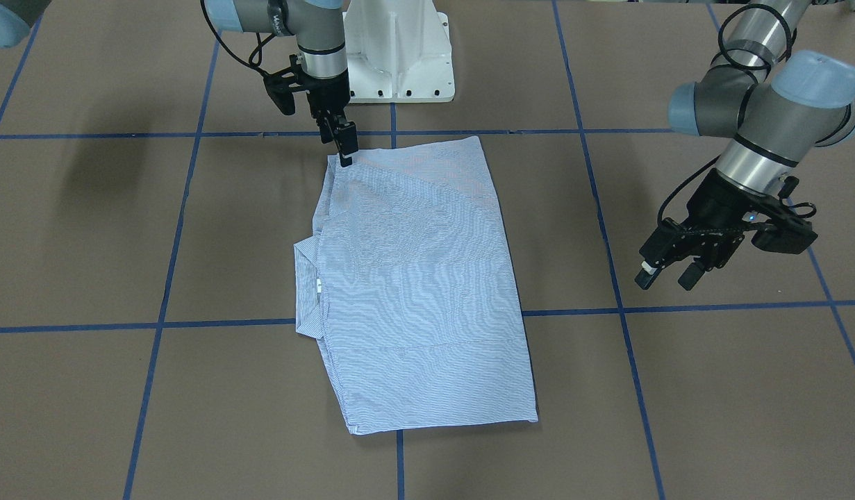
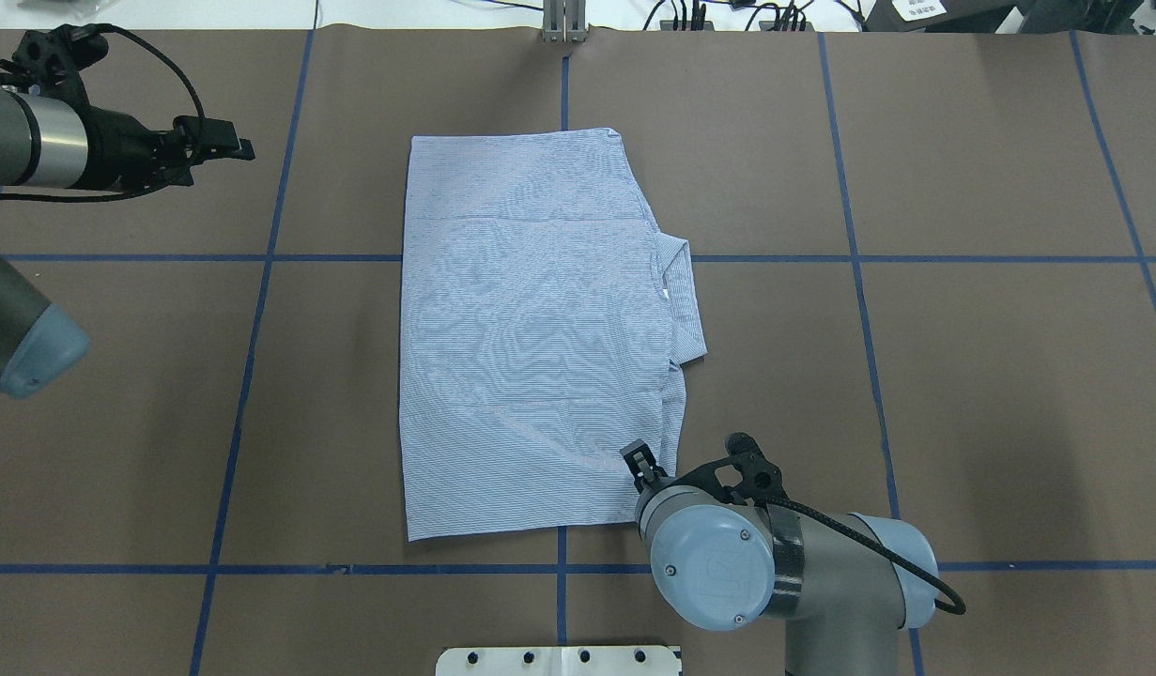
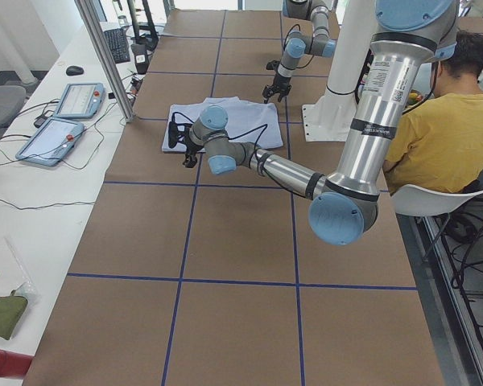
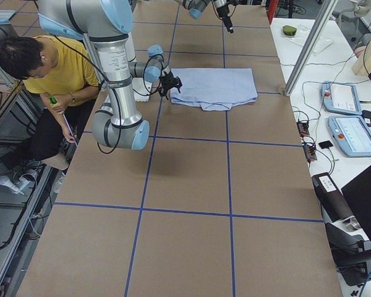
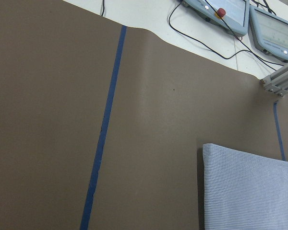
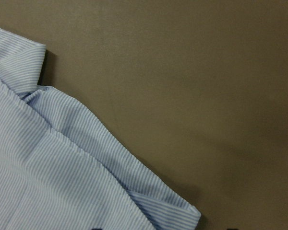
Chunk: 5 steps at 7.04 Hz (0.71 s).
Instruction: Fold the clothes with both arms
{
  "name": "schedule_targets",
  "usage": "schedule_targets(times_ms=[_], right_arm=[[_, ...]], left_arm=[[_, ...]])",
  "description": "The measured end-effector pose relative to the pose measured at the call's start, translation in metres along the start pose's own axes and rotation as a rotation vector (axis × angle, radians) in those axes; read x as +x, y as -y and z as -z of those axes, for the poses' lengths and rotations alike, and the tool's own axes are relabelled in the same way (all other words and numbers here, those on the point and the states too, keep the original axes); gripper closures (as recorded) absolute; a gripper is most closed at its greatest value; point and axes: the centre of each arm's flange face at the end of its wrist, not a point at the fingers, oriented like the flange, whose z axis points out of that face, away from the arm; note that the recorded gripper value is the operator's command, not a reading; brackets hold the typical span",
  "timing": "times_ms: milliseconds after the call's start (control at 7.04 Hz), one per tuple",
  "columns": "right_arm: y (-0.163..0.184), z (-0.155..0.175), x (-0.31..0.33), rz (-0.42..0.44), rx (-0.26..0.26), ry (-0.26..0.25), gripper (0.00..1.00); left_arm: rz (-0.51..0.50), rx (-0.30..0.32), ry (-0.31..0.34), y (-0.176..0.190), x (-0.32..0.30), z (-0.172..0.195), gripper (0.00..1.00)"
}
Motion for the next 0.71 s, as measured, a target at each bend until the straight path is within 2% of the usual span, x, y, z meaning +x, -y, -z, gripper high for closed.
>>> schedule_targets(times_ms=[284,426,569,711], right_arm=[[-0.003,-0.014,0.002,-0.003,-0.014,0.009,0.19],[-0.004,-0.019,0.002,-0.007,-0.023,0.017,0.4],[-0.004,-0.02,0.001,-0.01,-0.028,0.021,0.92],[-0.003,-0.019,-0.001,-0.015,-0.031,0.026,1.0]], left_arm=[[0.001,0.002,0.0,0.0,0.0,0.0,0.0],[0.0,0.003,-0.001,0.0,0.001,0.001,0.0],[-0.001,0.003,-0.004,0.0,0.002,0.002,0.0],[-0.002,0.003,-0.005,0.0,0.003,0.002,0.0]])
